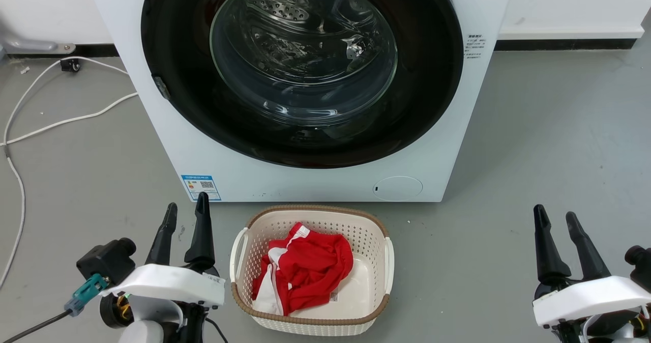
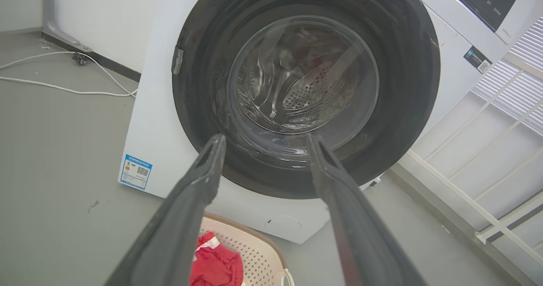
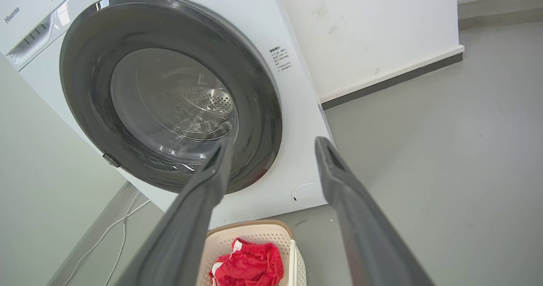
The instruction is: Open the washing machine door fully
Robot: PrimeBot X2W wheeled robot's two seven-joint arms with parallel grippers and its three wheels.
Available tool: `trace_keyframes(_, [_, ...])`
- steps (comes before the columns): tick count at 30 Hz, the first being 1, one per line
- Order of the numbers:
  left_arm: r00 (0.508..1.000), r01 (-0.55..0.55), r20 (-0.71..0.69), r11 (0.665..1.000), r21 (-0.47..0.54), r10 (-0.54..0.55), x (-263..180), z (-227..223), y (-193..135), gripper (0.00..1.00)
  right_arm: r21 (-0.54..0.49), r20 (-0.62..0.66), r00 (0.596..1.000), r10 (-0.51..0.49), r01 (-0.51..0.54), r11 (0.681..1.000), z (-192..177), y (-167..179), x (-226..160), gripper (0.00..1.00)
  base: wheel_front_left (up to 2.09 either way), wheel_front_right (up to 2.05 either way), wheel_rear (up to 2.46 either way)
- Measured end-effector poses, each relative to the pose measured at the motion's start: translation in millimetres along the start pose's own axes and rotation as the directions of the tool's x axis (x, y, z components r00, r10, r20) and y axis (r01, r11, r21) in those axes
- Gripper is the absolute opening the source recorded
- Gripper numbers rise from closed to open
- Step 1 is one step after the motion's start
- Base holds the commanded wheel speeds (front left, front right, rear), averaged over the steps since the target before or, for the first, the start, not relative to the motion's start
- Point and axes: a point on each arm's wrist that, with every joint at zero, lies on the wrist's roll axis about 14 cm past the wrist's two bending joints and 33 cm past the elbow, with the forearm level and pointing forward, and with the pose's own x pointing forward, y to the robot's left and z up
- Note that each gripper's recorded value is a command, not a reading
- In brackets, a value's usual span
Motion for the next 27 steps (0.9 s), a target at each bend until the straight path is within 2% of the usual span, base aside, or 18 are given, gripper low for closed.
trace_keyframes(12, [1.000, 0.021, 0.012, 0.989, 0.144, -0.022, 2, 1, -4, 1.00, -0.144, 0.000, 1.000, 0.022, -0.021, 0.989, 4, 6, -4, 1.00, 0.00, 0.00, 0.00])
trace_keyframes(27, [0.998, 0.062, 0.009, 0.952, 0.300, -0.068, 4, -2, -14, 1.00, -0.288, -0.012, 0.999, 0.036, -0.038, 0.957, 4, 10, -7, 1.00, 0.00, 0.00, 0.00])
